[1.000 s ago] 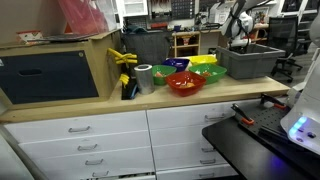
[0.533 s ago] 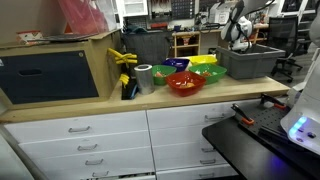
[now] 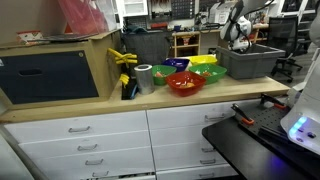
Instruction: Put one green plush toy in the green bowl then place the yellow plush toy in blue bowl.
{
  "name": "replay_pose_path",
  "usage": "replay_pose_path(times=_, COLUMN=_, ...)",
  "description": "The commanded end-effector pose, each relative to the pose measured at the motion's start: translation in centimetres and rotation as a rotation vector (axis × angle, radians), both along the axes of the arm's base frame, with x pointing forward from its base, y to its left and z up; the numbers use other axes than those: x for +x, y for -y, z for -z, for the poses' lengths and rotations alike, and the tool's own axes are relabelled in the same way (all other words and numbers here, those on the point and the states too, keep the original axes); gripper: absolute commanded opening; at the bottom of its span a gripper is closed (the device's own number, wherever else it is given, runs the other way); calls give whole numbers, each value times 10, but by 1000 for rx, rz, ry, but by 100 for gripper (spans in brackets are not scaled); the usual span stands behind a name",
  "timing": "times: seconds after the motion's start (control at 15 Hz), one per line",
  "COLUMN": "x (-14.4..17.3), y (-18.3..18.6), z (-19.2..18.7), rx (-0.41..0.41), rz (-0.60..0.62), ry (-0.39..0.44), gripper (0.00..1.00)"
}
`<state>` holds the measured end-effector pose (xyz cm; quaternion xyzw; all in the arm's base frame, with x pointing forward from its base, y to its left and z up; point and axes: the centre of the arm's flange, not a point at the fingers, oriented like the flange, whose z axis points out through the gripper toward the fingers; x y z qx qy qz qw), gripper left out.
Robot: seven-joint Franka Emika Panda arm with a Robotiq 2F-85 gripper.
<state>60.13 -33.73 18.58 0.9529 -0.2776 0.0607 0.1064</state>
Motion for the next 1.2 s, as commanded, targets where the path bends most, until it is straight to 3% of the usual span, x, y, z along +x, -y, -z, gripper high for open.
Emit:
replay_pose_path(times=0.0, x=1, y=-1, z=-20, rx=-12, rz=-35, ry=10, gripper=3)
replay_pose_path(times=0.33, x=-1, y=-14, z=-66, rx=-3, rz=-32, ry=18, gripper=4)
replay_pose_path(times=0.8, x=-5, y=-46, z=-147, rx=70, rz=-18, ry=3, gripper=4)
replay_pose_path(times=1.13, x=10, y=-78, z=-201, rx=122, rz=-49, ry=49, gripper=4)
